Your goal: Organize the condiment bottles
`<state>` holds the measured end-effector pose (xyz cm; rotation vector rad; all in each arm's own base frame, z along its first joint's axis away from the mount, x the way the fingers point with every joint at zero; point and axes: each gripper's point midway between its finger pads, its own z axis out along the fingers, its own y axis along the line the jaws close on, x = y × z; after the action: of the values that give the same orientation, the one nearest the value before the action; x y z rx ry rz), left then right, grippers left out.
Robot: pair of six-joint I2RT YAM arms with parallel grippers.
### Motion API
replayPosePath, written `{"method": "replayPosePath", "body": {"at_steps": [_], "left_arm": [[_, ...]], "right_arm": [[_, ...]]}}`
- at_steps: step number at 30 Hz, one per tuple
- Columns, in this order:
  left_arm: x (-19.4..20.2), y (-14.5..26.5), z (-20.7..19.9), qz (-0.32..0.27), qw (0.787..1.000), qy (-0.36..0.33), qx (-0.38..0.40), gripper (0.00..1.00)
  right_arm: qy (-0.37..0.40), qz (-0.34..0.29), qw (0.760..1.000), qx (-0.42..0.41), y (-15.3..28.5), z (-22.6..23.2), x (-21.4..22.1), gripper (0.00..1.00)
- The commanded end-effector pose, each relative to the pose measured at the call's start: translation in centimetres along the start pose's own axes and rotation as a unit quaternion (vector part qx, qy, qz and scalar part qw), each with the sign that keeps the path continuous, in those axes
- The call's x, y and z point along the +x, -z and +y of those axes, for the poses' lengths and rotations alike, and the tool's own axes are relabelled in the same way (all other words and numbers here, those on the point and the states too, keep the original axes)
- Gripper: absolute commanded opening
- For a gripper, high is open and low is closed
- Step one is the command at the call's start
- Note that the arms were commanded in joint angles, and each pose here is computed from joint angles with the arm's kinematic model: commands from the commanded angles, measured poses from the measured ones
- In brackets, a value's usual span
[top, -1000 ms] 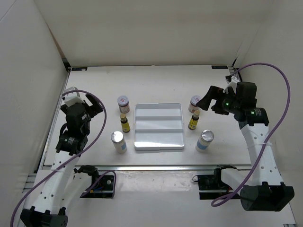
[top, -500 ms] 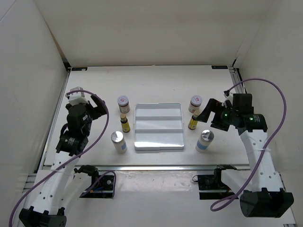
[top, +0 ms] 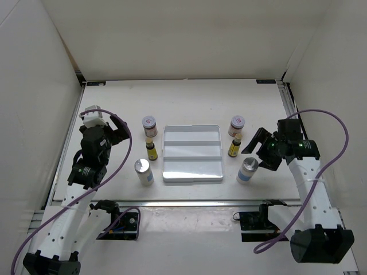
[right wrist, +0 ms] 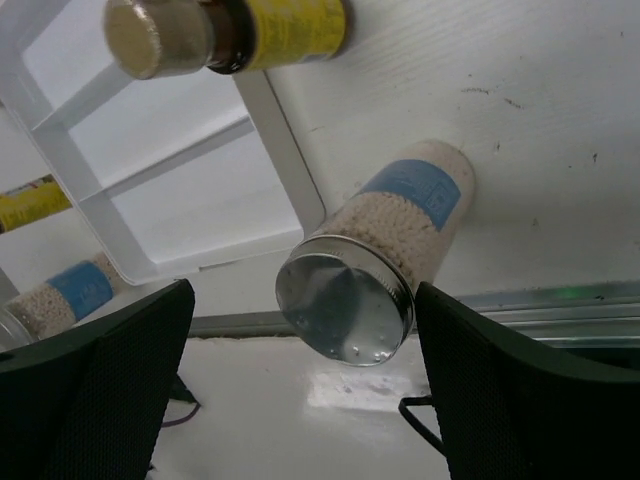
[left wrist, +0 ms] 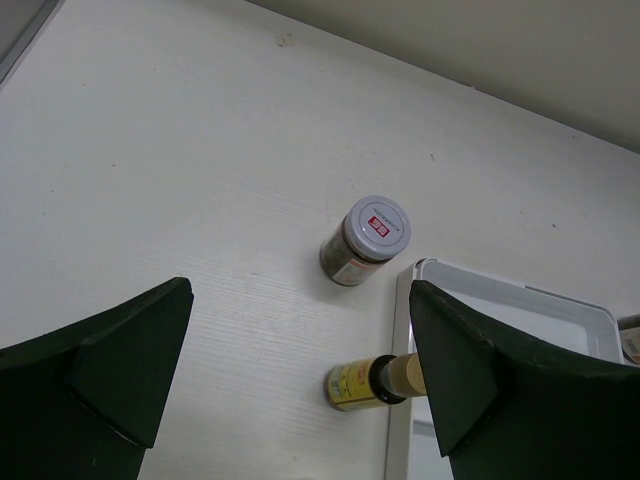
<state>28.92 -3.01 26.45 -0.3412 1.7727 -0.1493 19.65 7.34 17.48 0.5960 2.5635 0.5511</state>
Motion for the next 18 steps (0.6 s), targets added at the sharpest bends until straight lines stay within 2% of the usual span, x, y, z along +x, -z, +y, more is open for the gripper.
{"method": "replayPosePath", "body": {"at_steps": [1, 4, 7, 12, 18], "left_arm": [[-0.8, 0.4, -0.1, -0.01, 1.0, -0.004, 0.003, 1.0], [-0.8, 0.4, -0.1, -0.01, 1.0, -0.004, 0.003, 1.0], [-0.8, 0.4, -0.1, -0.01, 1.0, -0.004, 0.003, 1.0], [-0.6, 0.2, -0.1, -0.006, 1.0, -0.006, 0.002, 1.0], [-0.6, 0.2, -0.1, -0.006, 1.0, -0.006, 0.002, 1.0]], "right_arm": [[-0.048, 0.034, 0.998, 0.021, -1.1, -0.3, 0.6, 0.93], [-0.045, 0.036, 0.998, 0.034, -1.8, -0.9, 0.8, 0.9], [-0.036, 0.033, 0.997, 0.066, -2.1, -1.9, 0.9, 1.0], [-0.016, 0.024, 0.995, 0.101, -2.0, -2.9, 1.0, 1.0], [-0.027, 0.058, 0.989, 0.133, -3.5, -3.9, 2.3, 0.97]]}}
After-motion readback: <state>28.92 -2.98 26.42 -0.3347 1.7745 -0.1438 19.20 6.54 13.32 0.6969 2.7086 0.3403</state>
